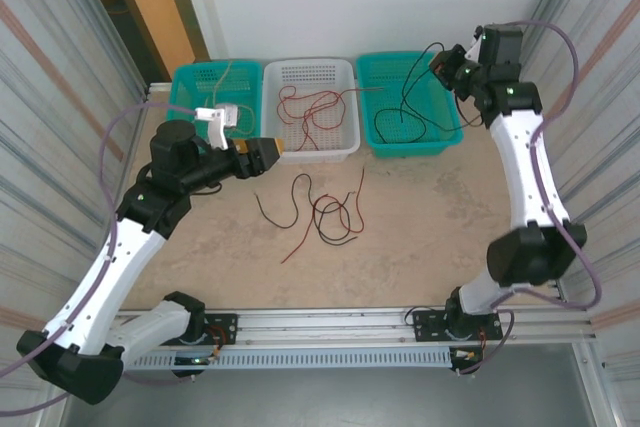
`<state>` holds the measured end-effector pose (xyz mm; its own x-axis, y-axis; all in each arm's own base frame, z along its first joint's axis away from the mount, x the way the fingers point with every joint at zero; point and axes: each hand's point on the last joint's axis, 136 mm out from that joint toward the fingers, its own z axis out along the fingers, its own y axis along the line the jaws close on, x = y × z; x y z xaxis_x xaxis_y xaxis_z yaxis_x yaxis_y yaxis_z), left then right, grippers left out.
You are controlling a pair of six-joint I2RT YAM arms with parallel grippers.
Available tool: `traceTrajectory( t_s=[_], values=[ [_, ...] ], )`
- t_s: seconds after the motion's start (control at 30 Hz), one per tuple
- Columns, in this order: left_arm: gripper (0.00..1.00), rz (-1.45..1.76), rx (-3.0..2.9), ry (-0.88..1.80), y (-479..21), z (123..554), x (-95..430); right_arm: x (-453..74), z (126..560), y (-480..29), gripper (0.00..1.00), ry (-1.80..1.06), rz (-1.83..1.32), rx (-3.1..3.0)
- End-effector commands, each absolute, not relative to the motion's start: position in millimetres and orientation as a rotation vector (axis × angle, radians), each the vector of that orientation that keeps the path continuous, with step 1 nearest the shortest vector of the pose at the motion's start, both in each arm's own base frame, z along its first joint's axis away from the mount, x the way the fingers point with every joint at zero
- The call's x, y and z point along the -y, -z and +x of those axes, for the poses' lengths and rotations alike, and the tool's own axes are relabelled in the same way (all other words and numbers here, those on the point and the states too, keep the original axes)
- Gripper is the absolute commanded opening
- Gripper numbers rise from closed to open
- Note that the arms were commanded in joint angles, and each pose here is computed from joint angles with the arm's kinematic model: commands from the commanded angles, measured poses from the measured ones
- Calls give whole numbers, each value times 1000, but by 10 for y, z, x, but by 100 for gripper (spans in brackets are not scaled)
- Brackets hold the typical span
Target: Untangle the cables
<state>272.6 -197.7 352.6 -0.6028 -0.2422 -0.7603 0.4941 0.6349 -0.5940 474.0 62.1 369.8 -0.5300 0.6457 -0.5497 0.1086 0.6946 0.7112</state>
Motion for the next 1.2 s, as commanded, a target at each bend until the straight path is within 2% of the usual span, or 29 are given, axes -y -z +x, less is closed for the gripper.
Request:
traceTrajectory(
  t_s=[0.0, 0.13, 0.17, 0.23, 0.27, 0.43, 0.5, 0.73, 1.0, 1.1, 1.17],
  values=[
    [82, 207, -2006, 1037, -3379, 2654, 1955, -536, 4945, -3601, 0, -830, 633, -2084],
    [82, 202, -2039, 1025, -3253, 2631, 1940, -464, 5273, -3120, 0, -805, 668, -2187],
    [82, 200, -2047, 1023, -3226, 2631, 1938, -461, 5331, -3018, 5, -806, 673, -2215],
    [82, 194, -2068, 1015, -3157, 2620, 1928, -439, 5415, -2744, 26, -773, 702, -2302],
    [82, 191, -2080, 1013, -3125, 2619, 1928, -433, 5428, -2667, 33, -754, 707, -2334],
    [82, 194, -2150, 995, -2911, 2601, 1929, -458, 5283, -2506, 46, -645, 683, -2392],
    [80, 193, -2186, 982, -2803, 2601, 1929, -492, 5154, -2522, 58, -625, 658, -2388],
    [76, 271, -2313, 874, -2401, 2513, 1989, -876, 4309, -2349, 57, -496, 475, -2450],
    [70, 388, -2535, 759, -1708, 2328, 2196, -1570, 3137, -1739, 57, -441, 281, -2560],
    [61, 445, -2631, 668, -1445, 2298, 2230, -1777, 2858, -1463, 56, -467, 248, -2622],
    [50, 447, -2672, 645, -1369, 2301, 2234, -1886, 2747, -1260, 53, -461, 211, -2687]
  ],
)
